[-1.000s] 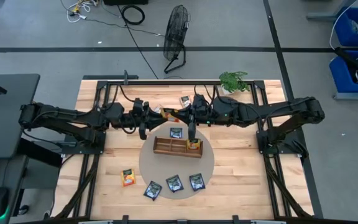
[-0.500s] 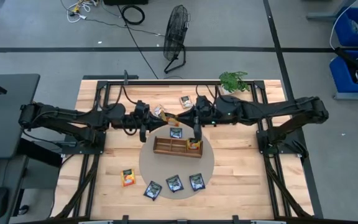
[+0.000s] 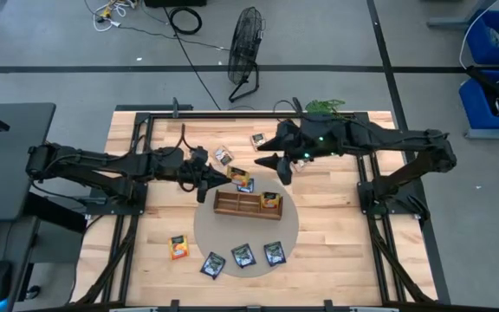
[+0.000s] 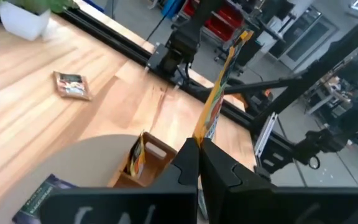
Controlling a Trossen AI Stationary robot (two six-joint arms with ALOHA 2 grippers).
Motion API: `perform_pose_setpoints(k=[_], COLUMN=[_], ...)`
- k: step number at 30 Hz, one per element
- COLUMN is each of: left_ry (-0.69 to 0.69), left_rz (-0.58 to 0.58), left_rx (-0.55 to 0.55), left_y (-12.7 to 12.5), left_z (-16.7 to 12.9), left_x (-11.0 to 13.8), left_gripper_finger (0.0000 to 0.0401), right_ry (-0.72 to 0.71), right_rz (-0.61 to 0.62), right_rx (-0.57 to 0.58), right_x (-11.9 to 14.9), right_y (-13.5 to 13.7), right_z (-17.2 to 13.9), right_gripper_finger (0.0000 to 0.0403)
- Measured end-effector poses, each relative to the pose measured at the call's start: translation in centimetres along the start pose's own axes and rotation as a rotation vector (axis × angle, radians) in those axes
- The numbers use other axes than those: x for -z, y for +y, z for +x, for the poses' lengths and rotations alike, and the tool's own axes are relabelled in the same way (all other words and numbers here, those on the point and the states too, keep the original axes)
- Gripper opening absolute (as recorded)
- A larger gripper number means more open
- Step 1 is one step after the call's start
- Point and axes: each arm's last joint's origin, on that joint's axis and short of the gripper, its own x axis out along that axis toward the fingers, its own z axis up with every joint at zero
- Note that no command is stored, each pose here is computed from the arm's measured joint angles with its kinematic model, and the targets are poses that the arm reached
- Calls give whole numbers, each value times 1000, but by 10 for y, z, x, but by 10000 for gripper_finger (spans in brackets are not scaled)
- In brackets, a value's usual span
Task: Pick & Place Tea
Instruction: Put the yellow tea bag into the right section of the wooden organizer
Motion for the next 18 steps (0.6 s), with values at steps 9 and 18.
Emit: perform_pose_setpoints(k=[9,18], left_ry=[-6,11], left_rz=[-4,-4], left_rx=[-19,-30], left_y=[4,5], left_z=[0,0], left_x=[-2,0], left_gripper_finger=[3,3], right_ry=[90,160], right_rz=[47,71], right_rx=[-11,28], right_x=[13,28], right_y=[-8,-13], right_z=[46,74], right_gripper_finger=[224,202])
